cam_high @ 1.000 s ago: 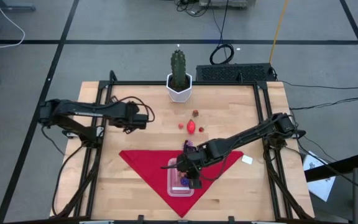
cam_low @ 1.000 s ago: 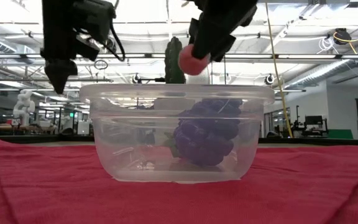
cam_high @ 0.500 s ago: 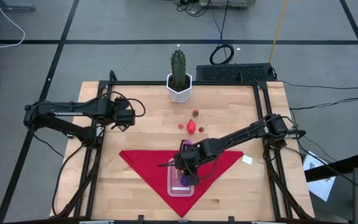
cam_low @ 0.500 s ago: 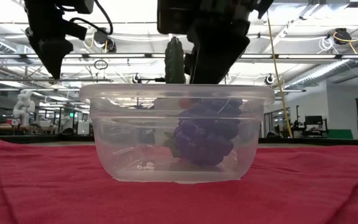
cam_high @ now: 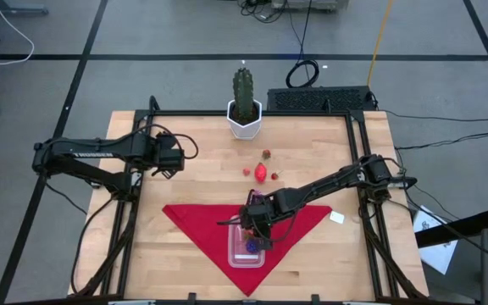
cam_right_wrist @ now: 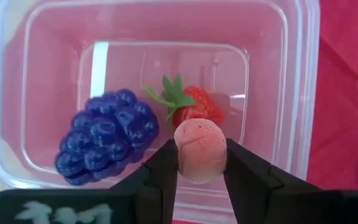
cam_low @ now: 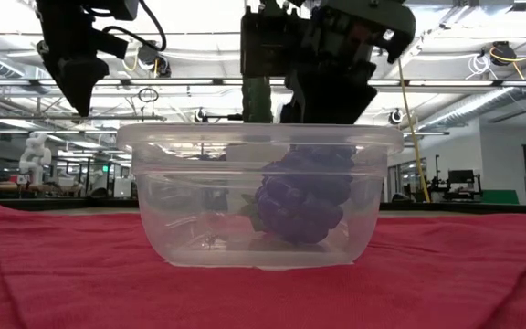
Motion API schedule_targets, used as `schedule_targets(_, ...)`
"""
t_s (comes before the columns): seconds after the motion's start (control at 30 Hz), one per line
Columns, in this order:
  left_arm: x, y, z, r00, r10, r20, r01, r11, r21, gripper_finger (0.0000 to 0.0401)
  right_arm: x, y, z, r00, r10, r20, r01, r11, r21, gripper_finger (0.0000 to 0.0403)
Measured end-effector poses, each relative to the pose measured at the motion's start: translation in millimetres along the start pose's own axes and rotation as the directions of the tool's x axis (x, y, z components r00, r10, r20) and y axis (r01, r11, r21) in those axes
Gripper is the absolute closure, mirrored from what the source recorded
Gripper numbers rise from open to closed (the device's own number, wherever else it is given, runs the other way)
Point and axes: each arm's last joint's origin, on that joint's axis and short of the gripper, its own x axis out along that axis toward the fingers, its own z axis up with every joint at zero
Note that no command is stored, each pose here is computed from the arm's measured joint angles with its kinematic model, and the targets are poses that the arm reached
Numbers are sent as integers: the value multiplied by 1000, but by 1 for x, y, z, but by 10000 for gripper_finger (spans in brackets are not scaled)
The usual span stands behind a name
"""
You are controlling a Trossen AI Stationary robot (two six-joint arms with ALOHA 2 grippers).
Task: Pick and placing Produce into tupperware
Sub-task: Put the top apricot into the transparent bin
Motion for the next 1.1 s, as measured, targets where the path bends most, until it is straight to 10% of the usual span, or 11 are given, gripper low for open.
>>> schedule_targets(1.1, 0, -1, 2, 1000, -13, 14, 13, 1000, -18, 144, 6, -1, -2, 999, 10, 32, -9, 1000, -12, 232)
